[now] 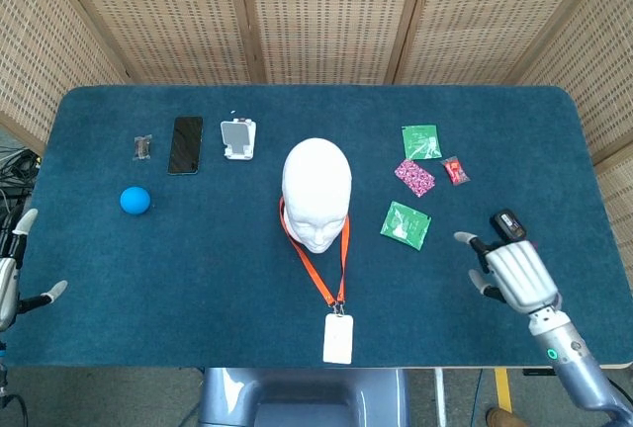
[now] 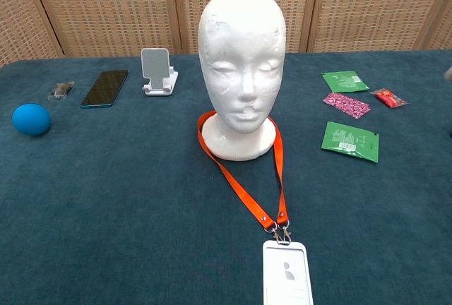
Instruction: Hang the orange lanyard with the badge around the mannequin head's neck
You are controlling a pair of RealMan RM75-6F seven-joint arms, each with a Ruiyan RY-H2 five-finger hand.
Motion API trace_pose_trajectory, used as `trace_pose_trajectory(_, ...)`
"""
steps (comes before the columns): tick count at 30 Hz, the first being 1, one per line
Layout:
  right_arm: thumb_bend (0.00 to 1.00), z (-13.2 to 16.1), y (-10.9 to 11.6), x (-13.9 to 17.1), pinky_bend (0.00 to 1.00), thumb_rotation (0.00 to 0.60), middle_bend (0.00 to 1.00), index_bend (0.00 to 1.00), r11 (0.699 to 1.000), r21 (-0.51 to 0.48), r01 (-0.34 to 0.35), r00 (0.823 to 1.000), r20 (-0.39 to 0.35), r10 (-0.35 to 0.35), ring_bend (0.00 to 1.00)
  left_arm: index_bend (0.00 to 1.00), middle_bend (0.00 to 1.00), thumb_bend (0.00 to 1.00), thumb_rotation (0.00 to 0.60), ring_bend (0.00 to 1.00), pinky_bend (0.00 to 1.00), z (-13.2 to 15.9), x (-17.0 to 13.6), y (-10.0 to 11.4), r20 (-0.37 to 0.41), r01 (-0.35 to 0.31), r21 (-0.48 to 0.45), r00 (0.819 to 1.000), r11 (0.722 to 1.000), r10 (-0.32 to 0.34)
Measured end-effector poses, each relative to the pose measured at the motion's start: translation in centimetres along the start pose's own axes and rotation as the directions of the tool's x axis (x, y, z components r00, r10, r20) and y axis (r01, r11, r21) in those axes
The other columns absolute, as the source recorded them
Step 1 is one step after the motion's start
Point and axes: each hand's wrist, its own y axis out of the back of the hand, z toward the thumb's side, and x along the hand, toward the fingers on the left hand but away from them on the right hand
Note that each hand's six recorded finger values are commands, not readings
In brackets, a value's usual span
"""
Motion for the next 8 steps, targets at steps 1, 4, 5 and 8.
trace_pose_trajectory(1,0.00,-0.6,0.1,0.9,0.00,0.600,0.02,0.00,1.000,0.002,0.014,0.999,0.032,-0.014,0.00,0.00,0.00,0.00,0.600,0.00,0.00,-0.2,-0.2,-0.1,-0.003,0.004,0.001,1.000,1.000,-0.004)
trace_pose_trajectory(4,0.00,-1.5,0.7,2.9,0.00,0.600,0.00,0.00,0.998,-0.008,0.063,0.993,0.105,-0.062,0.00,0.00,0.00,0.00,0.600,0.00,0.00,-0.8,-0.8,-0.4,-0.012,0.015,0.004,1.000,1.000,-0.015)
trace_pose_trajectory(5,0.00,-1.7,1.0,3.4,0.00,0.600,0.00,0.00,0.997,-0.010,0.083,0.989,0.126,-0.081,0.00,0.00,0.00,0.00,0.600,0.00,0.00,-0.8,-0.9,-0.4,-0.012,0.016,0.004,1.000,1.000,-0.016)
trace_pose_trajectory(8,0.00,-2.0,1.6,4.4,0.00,0.600,0.00,0.00,0.993,-0.009,0.118,0.980,0.160,-0.115,0.00,0.00,0.00,0.00,0.600,0.00,0.00,-0.9,-1.1,-0.2,-0.007,0.010,0.006,1.000,1.000,-0.010)
